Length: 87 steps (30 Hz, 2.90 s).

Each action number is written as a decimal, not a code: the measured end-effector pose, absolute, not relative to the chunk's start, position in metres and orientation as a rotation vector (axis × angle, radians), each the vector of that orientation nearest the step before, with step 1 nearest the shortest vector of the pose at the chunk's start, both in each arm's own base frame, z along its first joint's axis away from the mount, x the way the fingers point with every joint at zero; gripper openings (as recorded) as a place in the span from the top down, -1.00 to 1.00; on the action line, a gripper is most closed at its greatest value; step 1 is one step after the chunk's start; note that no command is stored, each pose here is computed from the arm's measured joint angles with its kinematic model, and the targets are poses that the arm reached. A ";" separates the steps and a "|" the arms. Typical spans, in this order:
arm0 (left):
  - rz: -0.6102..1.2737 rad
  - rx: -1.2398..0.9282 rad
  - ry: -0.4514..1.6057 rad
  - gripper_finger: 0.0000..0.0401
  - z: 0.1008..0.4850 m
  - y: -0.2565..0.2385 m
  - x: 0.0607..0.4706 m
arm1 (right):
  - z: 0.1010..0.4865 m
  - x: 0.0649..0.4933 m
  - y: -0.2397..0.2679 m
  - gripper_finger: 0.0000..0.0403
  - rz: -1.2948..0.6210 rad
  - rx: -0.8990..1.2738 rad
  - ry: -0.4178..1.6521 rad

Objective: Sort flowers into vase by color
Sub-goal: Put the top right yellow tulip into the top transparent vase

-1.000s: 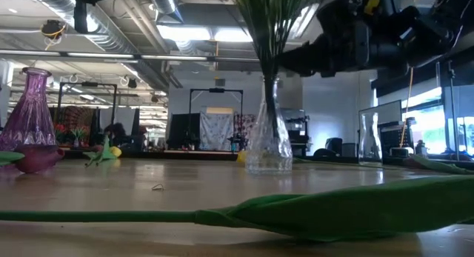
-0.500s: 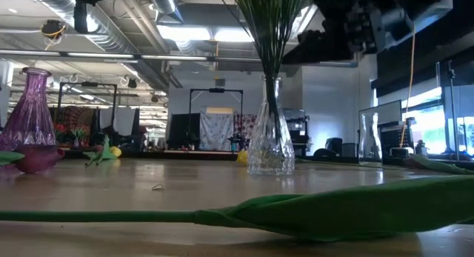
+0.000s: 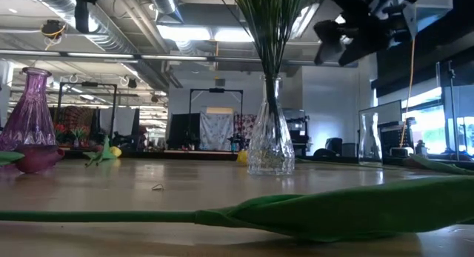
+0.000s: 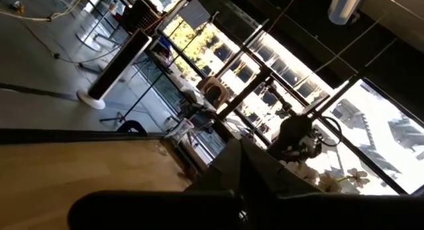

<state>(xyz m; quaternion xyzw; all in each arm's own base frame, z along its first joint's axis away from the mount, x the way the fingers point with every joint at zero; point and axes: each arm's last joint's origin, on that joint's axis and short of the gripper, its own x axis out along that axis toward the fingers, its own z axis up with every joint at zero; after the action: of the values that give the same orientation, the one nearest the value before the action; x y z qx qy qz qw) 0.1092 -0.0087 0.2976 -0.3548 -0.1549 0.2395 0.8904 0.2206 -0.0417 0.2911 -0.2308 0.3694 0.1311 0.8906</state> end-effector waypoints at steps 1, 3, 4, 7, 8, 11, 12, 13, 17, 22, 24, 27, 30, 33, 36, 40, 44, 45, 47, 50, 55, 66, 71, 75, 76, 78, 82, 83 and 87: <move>0.492 -0.737 -0.320 1.00 0.298 -0.009 0.109 | 0.294 0.215 -0.047 -0.34 0.238 -0.487 0.772; 0.480 -0.737 -0.317 1.00 0.298 -0.009 0.109 | 0.300 0.205 -0.057 -0.34 0.152 -0.506 0.775; 0.478 -0.737 -0.316 1.00 0.298 -0.009 0.110 | 0.302 0.201 -0.063 -0.34 0.121 -0.508 0.776; 0.479 -0.734 -0.310 1.00 0.297 -0.010 0.111 | 0.301 0.193 -0.080 -0.33 0.044 -0.464 0.813; 0.481 -0.731 -0.306 1.00 0.297 -0.010 0.112 | 0.298 0.192 -0.087 -0.33 0.027 -0.432 0.831; 0.485 -0.728 -0.293 1.00 0.295 -0.011 0.115 | 0.287 0.195 -0.109 -0.33 0.015 -0.345 0.862; 0.486 -0.729 -0.291 1.00 0.295 -0.011 0.116 | 0.280 0.199 -0.117 -0.33 0.005 -0.333 0.880; 0.487 -0.730 -0.287 1.00 0.294 -0.011 0.117 | 0.274 0.205 -0.126 -0.33 -0.007 -0.335 0.888; 0.497 -0.726 -0.261 1.00 0.290 -0.013 0.124 | 0.233 0.242 -0.151 -0.33 0.021 -0.262 0.993; 0.505 -0.732 -0.253 1.00 0.288 -0.014 0.130 | 0.181 0.275 -0.153 -0.33 0.136 -0.185 1.143; 0.504 -0.743 -0.256 1.00 0.288 -0.014 0.130 | 0.166 0.281 -0.152 -0.32 0.126 -0.169 1.193; 0.504 -0.736 -0.245 1.00 0.287 -0.015 0.132 | 0.154 0.287 -0.151 -0.20 0.091 -0.204 1.239; 0.505 -0.716 -0.232 1.00 0.286 -0.016 0.134 | 0.146 0.291 -0.154 0.01 0.084 -0.193 1.234; 0.508 -0.704 -0.227 1.00 0.286 -0.016 0.134 | 0.140 0.293 -0.156 0.29 0.075 -0.189 1.235; 0.516 -0.679 -0.220 1.00 0.285 -0.016 0.134 | 0.137 0.294 -0.156 0.63 0.047 -0.161 1.247; 0.521 -0.613 -0.200 1.00 0.285 -0.016 0.134 | 0.143 0.295 -0.156 0.93 -0.009 -0.053 1.208; 0.459 -0.588 -0.192 1.00 0.288 -0.016 0.131 | 0.186 0.289 -0.162 0.93 -0.129 -0.015 1.084; 0.441 -0.590 -0.194 1.00 0.289 -0.016 0.130 | 0.200 0.283 -0.166 0.95 -0.167 -0.008 1.034; 0.396 -0.598 -0.198 1.00 0.291 -0.016 0.127 | 0.224 0.268 -0.176 0.96 -0.265 0.012 0.957; 0.315 -0.602 -0.185 1.00 0.292 -0.017 0.121 | 0.267 0.240 -0.188 0.94 -0.466 -0.001 0.798; 0.288 -0.591 -0.156 1.00 0.291 -0.015 0.111 | 0.328 0.190 -0.198 0.97 -0.772 -0.092 0.542; 0.338 -0.567 -0.164 1.00 0.291 -0.012 0.108 | 0.363 0.139 -0.223 0.98 -1.193 -0.248 0.385; 0.343 -0.587 -0.201 1.00 0.294 -0.012 0.107 | 0.339 0.138 -0.229 0.99 -1.256 -0.231 0.340; 0.369 -0.598 -0.229 1.00 0.296 -0.011 0.107 | 0.320 0.135 -0.225 0.99 -1.293 -0.212 0.279; 0.376 -0.601 -0.235 1.00 0.296 -0.011 0.106 | 0.318 0.134 -0.223 0.99 -1.300 -0.205 0.243; 0.377 -0.604 -0.242 1.00 0.297 -0.011 0.106 | 0.311 0.131 -0.219 0.99 -1.318 -0.201 0.210; 0.394 -0.608 -0.249 1.00 0.297 -0.010 0.106 | 0.297 0.125 -0.211 0.99 -1.346 -0.172 0.167; 0.399 -0.608 -0.250 1.00 0.297 -0.010 0.106 | 0.295 0.123 -0.209 0.99 -1.345 -0.174 0.149; 0.424 -0.614 -0.262 1.00 0.297 -0.009 0.106 | 0.283 0.117 -0.200 0.96 -1.353 -0.171 0.155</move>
<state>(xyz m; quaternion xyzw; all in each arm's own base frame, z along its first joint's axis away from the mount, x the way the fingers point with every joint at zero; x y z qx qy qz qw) 0.1056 -0.0094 0.2973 -0.2993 -0.1274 0.2067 0.9228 0.1175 -0.1995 0.2826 -0.0788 0.0717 -0.6247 0.7735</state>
